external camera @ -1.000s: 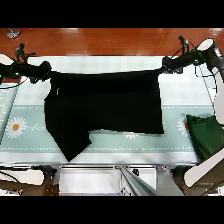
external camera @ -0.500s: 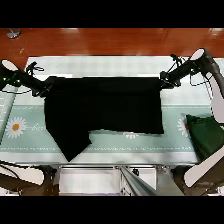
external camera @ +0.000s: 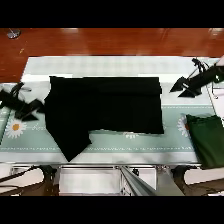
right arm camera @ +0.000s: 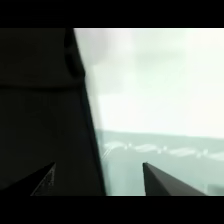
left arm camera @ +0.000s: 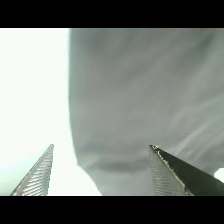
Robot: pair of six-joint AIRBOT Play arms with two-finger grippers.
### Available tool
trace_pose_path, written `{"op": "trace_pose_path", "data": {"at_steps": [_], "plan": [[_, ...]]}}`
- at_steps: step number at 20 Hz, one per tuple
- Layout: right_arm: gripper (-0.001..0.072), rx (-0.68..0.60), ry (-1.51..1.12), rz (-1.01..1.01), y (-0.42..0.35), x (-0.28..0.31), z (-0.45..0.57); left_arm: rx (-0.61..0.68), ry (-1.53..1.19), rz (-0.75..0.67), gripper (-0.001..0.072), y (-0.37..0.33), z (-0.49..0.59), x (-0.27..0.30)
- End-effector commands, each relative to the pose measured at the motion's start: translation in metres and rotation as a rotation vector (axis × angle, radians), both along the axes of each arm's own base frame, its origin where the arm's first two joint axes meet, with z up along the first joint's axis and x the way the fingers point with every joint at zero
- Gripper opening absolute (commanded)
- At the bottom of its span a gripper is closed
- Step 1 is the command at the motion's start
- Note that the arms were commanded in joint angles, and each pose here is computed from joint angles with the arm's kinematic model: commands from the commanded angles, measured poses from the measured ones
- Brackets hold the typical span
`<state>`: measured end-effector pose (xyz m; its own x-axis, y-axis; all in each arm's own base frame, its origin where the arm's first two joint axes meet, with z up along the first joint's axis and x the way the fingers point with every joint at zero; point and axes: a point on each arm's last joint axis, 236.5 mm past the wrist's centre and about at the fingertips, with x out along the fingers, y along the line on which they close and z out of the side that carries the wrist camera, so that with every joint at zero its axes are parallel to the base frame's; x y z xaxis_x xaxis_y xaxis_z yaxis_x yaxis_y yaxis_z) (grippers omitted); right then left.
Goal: Fold the shirts.
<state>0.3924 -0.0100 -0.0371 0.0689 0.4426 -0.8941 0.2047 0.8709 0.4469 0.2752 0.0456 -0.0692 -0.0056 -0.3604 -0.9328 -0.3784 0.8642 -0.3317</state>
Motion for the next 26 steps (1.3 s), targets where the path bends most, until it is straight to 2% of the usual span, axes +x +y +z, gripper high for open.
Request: {"op": "trace_pose_path", "data": {"at_steps": [1, 3, 6, 8, 11, 14, 15, 16, 17, 19, 21, 26], "plan": [[0.0625, 0.062, -0.115, -0.077, 0.021, -0.040, -0.009, -0.132, -0.058, 0.172, 0.0702, -0.017, -0.004, -0.053], [0.0625, 0.125, -0.126, -0.093, 0.043, -0.063, -0.014, -0.181, -0.065, 0.267, 0.0702, -0.032, -0.013, -0.070], [0.0625, 0.207, -0.113, -0.097, 0.064, -0.082, -0.019, -0.182, -0.086, 0.299, 0.0702, -0.044, -0.025, -0.077], [0.0625, 0.231, -0.106, -0.103, 0.069, -0.085, -0.021, -0.200, -0.069, 0.280, 0.0702, -0.056, -0.032, -0.083], [0.0625, 0.244, -0.122, -0.123, 0.070, -0.079, -0.018, -0.295, -0.121, 0.241, 0.0701, -0.088, -0.032, -0.078], [0.0625, 0.241, -0.146, -0.177, 0.055, -0.069, -0.013, -0.269, -0.141, 0.209, 0.0689, -0.096, -0.038, -0.073], [0.0625, 0.235, -0.141, -0.198, 0.045, -0.070, -0.011, -0.264, -0.145, 0.186, 0.0542, -0.099, -0.038, -0.073], [0.0625, 0.222, -0.115, -0.217, 0.032, -0.076, -0.014, -0.259, -0.149, 0.167, 0.0244, -0.102, -0.039, -0.073], [0.0625, 0.186, -0.059, -0.221, 0.020, -0.091, -0.022, -0.260, -0.164, 0.141, 0.0011, -0.105, -0.038, -0.071], [0.0625, 0.081, 0.132, -0.187, 0.003, -0.140, -0.043, -0.263, -0.197, 0.113, 0.0019, -0.106, -0.034, -0.065], [0.0625, 0.099, 0.253, -0.154, 0.018, -0.174, -0.054, -0.260, -0.211, 0.107, 0.0019, -0.105, -0.031, -0.061], [0.0625, 0.133, 0.247, -0.081, 0.065, -0.175, -0.067, -0.259, -0.213, 0.106, 0.0019, -0.104, -0.030, -0.060]]}}
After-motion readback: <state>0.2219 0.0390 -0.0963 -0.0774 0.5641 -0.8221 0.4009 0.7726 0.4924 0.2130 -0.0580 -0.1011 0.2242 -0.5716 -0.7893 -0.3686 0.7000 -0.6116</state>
